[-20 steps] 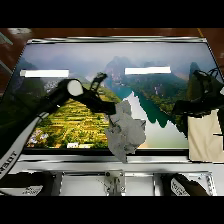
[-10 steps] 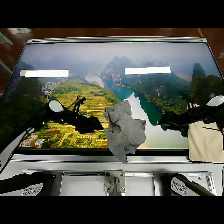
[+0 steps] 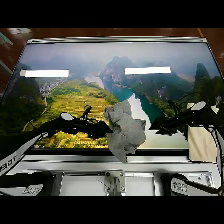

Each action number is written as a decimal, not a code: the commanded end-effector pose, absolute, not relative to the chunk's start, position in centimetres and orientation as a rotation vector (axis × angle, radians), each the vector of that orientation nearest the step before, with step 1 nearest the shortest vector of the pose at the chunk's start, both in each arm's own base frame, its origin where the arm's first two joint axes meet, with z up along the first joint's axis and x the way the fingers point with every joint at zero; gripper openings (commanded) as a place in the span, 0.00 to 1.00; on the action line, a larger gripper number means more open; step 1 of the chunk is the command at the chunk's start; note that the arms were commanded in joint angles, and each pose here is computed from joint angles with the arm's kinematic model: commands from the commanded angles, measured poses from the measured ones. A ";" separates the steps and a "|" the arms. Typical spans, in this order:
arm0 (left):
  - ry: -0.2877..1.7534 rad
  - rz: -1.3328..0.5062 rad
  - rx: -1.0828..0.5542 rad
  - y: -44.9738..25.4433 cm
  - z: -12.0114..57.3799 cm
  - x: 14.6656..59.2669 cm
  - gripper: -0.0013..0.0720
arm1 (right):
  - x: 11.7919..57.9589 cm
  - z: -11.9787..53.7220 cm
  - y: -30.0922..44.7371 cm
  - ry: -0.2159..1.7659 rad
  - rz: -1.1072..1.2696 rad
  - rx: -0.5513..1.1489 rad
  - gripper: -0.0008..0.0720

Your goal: Fold the shirts.

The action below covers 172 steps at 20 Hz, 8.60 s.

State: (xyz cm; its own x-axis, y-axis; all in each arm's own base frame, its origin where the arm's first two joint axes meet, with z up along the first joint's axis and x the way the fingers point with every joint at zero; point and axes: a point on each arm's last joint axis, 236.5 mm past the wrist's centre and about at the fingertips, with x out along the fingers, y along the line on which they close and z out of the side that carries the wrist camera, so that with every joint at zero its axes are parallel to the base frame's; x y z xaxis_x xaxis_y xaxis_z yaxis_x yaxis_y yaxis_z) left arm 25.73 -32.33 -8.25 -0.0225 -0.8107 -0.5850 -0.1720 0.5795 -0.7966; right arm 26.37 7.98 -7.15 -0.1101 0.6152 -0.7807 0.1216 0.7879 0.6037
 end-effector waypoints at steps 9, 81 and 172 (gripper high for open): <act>1.492 -0.754 -0.846 -32.7 -6.4 26.5 0.07 | 24.8 -10.3 13.2 1.762 0.548 0.472 0.87; 0.802 -0.423 -0.623 -12.2 8.3 30.6 0.07 | 18.8 -10.9 9.4 1.630 0.247 0.863 0.97; 1.253 -0.503 -0.450 -11.3 0.1 37.3 0.07 | 31.0 -7.8 9.4 1.647 0.194 0.594 0.89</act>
